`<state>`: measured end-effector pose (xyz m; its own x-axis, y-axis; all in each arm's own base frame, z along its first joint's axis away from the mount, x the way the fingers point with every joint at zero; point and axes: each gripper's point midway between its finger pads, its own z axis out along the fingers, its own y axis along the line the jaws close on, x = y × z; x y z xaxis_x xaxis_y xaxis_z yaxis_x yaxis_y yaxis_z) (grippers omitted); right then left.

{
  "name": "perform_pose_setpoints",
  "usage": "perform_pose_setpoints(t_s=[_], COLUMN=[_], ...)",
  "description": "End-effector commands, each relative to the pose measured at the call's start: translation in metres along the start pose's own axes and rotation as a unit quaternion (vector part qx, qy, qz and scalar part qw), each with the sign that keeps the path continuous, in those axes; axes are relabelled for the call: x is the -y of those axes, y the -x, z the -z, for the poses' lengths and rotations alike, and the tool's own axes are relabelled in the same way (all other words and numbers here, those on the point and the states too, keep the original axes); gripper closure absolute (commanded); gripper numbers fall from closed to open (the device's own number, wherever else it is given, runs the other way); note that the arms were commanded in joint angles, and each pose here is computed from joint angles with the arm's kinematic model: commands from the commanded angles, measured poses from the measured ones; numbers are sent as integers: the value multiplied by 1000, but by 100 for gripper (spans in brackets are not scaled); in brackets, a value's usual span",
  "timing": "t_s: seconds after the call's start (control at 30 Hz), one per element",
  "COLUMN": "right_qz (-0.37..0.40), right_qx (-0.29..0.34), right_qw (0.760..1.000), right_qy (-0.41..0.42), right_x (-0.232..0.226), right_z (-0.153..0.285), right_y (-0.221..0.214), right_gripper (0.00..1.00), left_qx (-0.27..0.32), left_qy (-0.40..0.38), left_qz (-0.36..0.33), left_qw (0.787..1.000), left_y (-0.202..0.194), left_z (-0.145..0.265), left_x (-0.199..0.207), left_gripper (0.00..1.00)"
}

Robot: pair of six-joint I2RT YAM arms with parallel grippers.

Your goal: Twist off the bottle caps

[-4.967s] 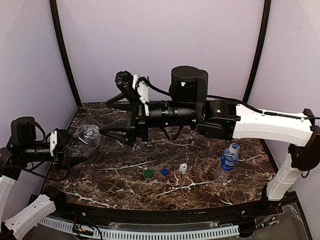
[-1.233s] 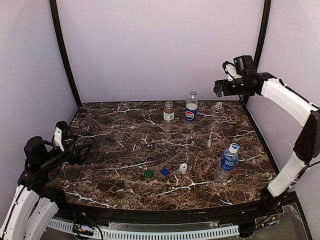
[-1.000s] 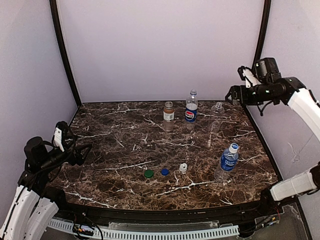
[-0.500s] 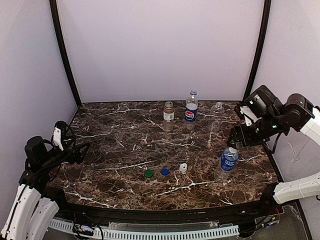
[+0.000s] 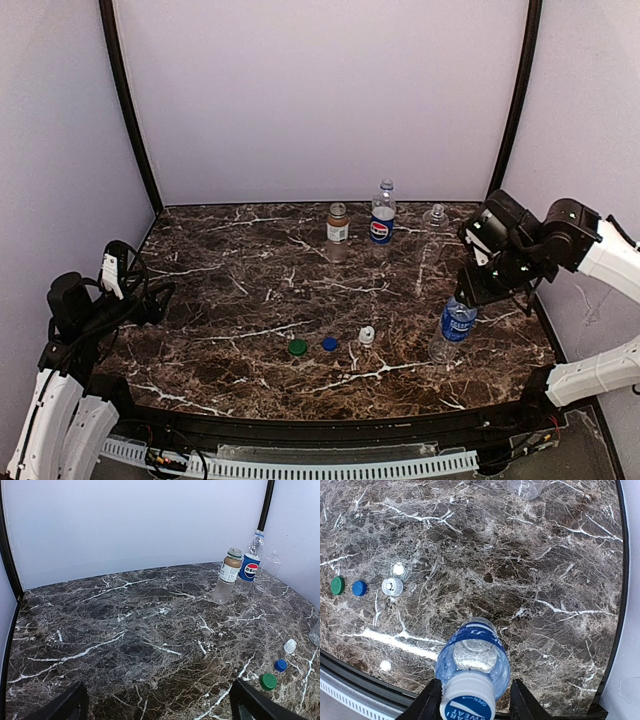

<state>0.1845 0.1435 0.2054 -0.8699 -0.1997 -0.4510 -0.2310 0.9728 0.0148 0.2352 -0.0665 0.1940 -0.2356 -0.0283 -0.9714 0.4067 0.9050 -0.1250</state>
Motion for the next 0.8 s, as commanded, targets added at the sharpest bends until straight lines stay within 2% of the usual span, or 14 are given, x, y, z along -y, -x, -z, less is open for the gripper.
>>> perform_pose_setpoints(t_s=[0.0,0.07,0.2,0.33,0.53,0.6,0.67,0.7,0.77], right_qz=[6,9,9,3,14,42,80,102,129], right_qx=[15,11,3,22,128,153,172,177,208], right_qw=[1000,1000,1000,1000,991,984,966,948,912], right_qy=[1,0,2,-1,28,80,175,244,328], right_x=[-4,-5,-5,1,-10,-37,-83,-112,-155], right_z=[-5,-8,-6,17,74,85,95,104,119], right_y=[7,5,3,14,75,97,116,120,137], right_gripper=[56,68,100,100,100,100,100,100,100], left_qx=[-4,-3,-2,3,13,18,25,33,39], left_qy=[-5,-5,-7,-9,-11,-33,-70,-82,-108], left_qz=[0,0,-1,-3,-8,-11,-14,-17,-14], left_qw=[1000,1000,1000,1000,1000,999,997,996,993], left_y=[-6,-6,-6,-4,0,2,5,8,11], left_z=[-2,-2,-2,-1,1,2,4,5,7], left_x=[-1,-1,0,2,4,12,24,29,38], left_gripper=[1,1,1,1,1,1,1,1,1])
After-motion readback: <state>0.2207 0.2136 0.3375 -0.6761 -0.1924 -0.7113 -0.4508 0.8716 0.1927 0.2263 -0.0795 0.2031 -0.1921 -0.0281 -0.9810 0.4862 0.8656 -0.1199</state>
